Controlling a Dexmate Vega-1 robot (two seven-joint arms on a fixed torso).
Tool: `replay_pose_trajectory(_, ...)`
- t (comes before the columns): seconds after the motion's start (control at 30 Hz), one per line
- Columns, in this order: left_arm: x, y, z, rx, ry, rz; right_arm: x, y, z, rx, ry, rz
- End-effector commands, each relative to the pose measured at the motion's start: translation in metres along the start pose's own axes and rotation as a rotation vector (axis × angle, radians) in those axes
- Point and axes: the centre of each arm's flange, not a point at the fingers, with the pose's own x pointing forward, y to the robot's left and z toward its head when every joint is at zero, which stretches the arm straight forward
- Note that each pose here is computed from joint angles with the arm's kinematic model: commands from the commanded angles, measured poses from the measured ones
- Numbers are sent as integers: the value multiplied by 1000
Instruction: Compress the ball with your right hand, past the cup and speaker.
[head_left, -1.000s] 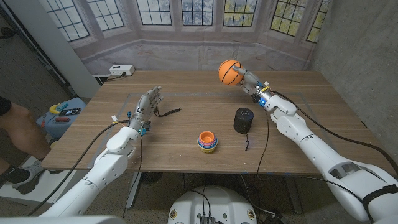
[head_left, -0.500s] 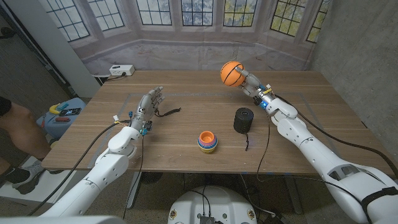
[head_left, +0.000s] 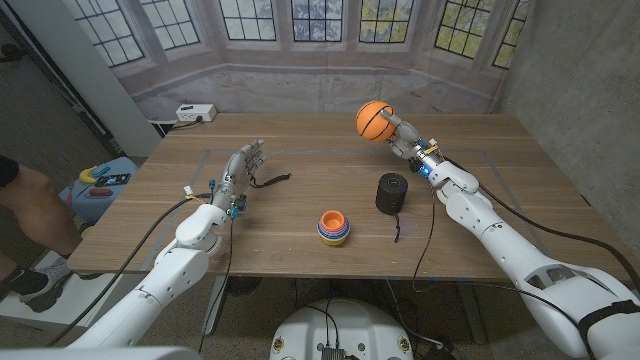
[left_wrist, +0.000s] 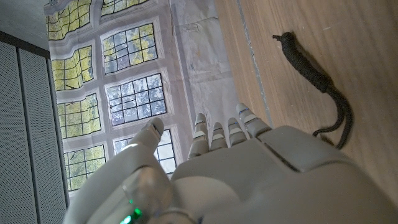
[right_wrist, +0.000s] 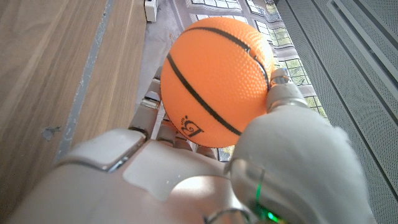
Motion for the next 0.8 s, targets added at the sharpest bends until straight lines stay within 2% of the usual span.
replay_pose_trajectory(0.03,0,-3,-2,0,5,-1,-3,-2,-3,13,-7,-13)
replay_pose_trajectory(0.8,-3,-8,-2,-2,1,0,-7,-1,-4,25,-24,-39)
